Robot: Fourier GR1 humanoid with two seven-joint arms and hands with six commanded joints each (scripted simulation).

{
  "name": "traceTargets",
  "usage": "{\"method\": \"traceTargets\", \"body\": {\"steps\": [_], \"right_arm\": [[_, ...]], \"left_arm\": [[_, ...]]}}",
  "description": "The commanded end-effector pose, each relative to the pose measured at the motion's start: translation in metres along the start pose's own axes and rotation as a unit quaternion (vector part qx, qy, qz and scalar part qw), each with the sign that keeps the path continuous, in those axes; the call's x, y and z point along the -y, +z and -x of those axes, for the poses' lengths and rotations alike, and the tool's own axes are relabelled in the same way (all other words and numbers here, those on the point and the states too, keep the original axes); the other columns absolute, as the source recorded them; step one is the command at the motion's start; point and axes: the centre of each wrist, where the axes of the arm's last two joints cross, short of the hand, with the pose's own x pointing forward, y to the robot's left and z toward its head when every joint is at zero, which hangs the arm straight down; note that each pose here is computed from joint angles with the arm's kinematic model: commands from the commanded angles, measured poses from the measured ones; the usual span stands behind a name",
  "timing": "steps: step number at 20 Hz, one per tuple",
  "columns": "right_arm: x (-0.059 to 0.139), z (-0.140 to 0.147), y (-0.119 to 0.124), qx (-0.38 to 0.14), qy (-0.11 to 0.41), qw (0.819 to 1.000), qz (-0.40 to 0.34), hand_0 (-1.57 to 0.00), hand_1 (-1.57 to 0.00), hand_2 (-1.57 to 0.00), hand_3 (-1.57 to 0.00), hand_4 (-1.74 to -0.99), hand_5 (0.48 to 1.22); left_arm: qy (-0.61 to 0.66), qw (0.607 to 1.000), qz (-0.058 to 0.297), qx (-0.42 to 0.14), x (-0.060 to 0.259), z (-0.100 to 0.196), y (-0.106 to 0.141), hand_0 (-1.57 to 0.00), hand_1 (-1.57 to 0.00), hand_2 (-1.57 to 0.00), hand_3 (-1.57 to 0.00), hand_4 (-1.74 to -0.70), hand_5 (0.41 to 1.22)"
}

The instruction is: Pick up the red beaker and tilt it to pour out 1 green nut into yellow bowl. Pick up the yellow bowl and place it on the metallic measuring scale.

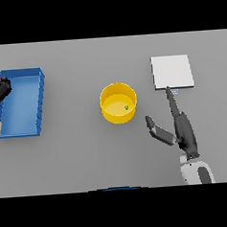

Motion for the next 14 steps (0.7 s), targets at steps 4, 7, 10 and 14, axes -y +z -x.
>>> {"method": "traceTargets", "body": {"steps": [4,7,10,14], "right_arm": [[0.0,0.001,-0.003,0.001,-0.006,1.0,0.001,0.0,0.0,0.0,0.0,-1.007,0.635],[-0.001,0.001,0.001,-0.001,-0.01,1.0,-0.002,0.0,0.0,0.0,0.0,-1.005,0.634],[0.001,-0.001,0.0,0.008,-0.007,1.0,-0.001,0.0,0.0,0.0,0.0,-1.011,0.639],[-0.001,-0.002,0.002,0.0,-0.001,1.0,-0.006,0.0,0.0,0.0,0.0,-1.019,0.643]], "left_arm": [[-0.013,1.0,0.02,0.0,-0.002,0.003,0.005,-1.39,-1.22,-1.21,-1.14,-1.07,0.749],[-0.028,0.999,0.038,0.002,0.001,0.006,0.011,-0.77,-0.64,-0.65,-0.61,-0.92,0.677],[-0.062,0.997,0.053,0.003,0.0,0.008,0.005,-0.39,-0.33,-0.33,-0.31,-0.84,0.657],[-0.06,0.997,0.057,0.012,0.003,0.013,0.002,-0.16,-0.13,-0.14,-0.13,-0.8,0.649]]}}
